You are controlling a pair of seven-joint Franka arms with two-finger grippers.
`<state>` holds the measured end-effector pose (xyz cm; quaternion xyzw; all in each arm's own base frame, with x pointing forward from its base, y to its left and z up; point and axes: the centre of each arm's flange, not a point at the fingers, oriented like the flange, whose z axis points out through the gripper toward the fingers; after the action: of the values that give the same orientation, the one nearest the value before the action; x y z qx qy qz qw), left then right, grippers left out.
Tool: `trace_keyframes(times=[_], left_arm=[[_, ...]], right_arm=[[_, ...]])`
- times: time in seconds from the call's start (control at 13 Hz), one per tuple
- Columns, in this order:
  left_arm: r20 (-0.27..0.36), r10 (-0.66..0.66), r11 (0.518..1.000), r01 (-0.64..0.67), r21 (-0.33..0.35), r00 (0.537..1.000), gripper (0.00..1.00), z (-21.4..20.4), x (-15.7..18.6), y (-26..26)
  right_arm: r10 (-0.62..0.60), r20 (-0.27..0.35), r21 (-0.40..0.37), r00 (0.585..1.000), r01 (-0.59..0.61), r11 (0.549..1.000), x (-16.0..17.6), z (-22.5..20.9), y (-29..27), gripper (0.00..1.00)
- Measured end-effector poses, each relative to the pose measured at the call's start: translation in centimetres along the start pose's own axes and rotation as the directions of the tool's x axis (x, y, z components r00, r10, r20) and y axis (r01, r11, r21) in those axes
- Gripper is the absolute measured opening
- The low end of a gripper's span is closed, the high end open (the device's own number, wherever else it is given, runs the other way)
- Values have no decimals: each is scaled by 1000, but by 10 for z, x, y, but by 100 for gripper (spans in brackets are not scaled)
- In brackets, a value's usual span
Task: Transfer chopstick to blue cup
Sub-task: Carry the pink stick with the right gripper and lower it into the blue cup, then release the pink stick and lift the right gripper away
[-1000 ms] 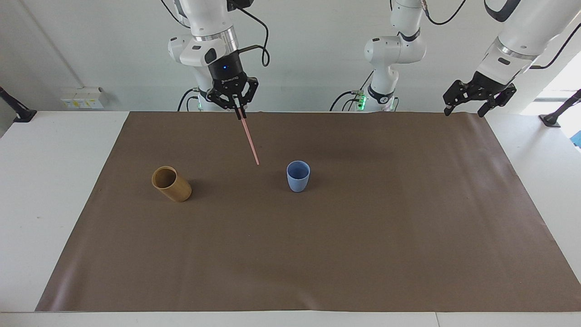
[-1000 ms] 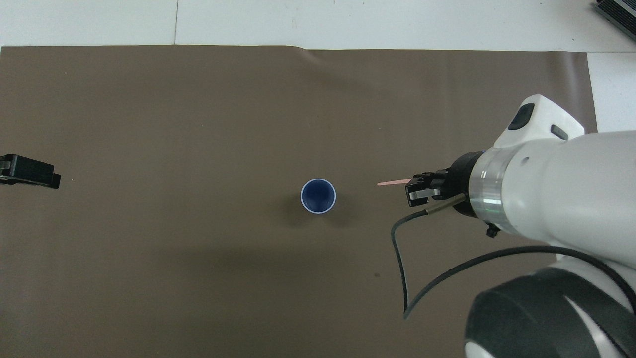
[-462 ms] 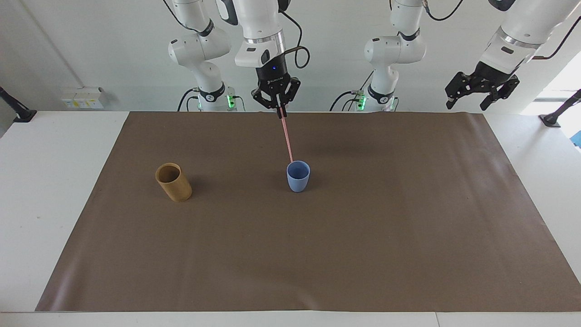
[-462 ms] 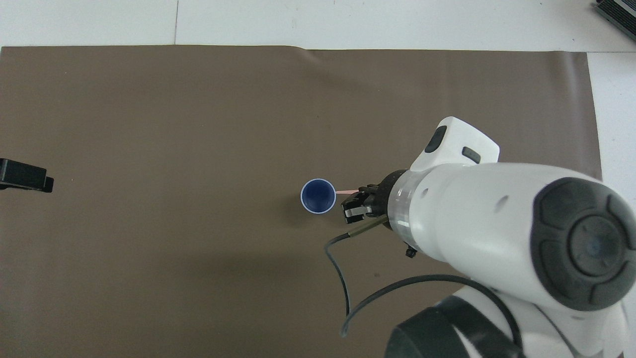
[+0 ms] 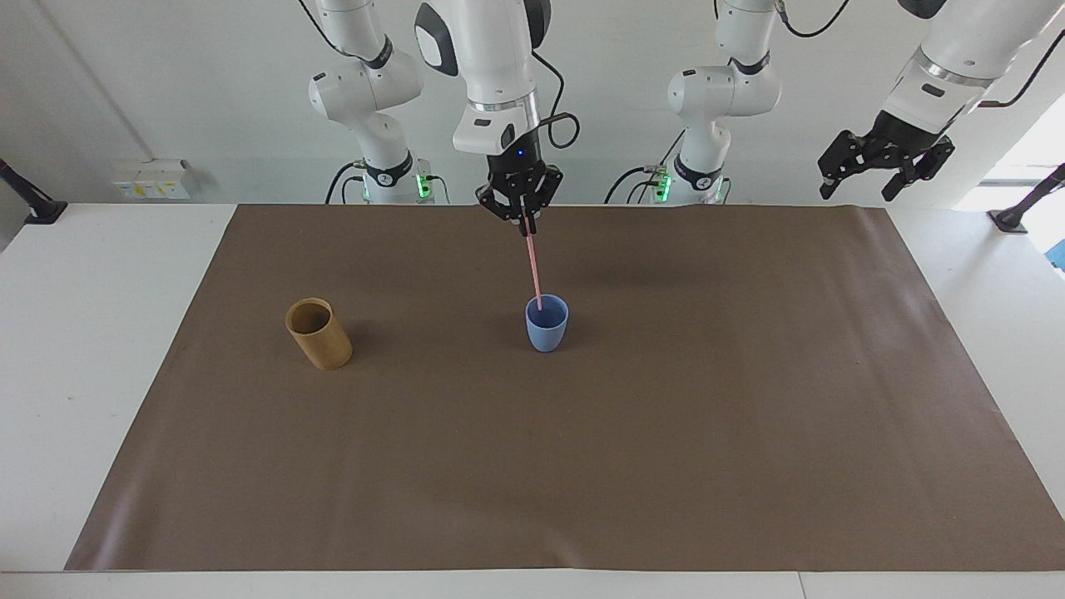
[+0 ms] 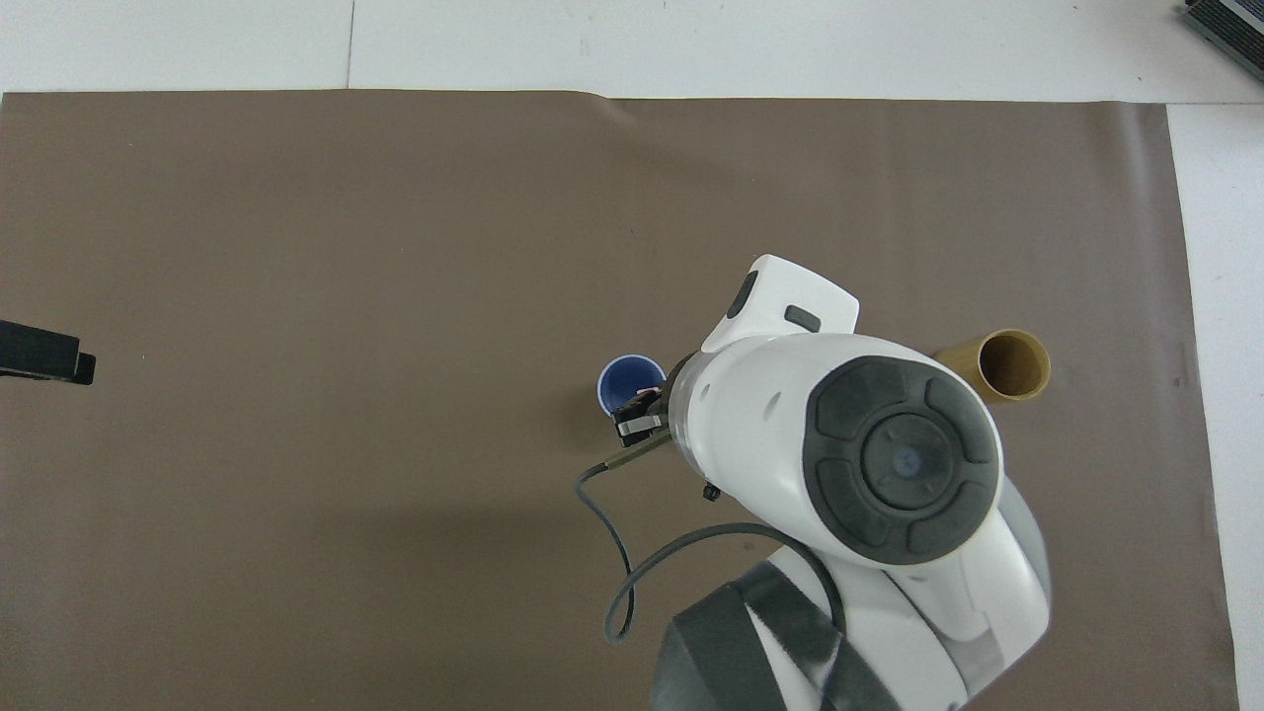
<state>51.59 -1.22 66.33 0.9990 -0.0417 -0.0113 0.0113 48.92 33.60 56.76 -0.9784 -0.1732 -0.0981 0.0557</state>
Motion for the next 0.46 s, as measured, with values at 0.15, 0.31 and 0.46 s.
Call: trace_keyframes(times=[0.15, 0.31, 0.46], left_arm=[[0, 0, 1000, 0, 0, 1000, 100, 0, 0, 0], [0, 0, 1000, 0, 0, 1000, 100, 0, 0, 0], [0, 0, 1000, 0, 0, 1000, 100, 0, 0, 0]], right_arm=[[-5, -1, 3, 1000, 5, 1000, 1, 16, -3, 10], [-10, -3, 3, 1000, 10, 1000, -1, 29, -2, 29], [-17, -1, 2, 1000, 17, 1000, -2, 30, -2, 54]])
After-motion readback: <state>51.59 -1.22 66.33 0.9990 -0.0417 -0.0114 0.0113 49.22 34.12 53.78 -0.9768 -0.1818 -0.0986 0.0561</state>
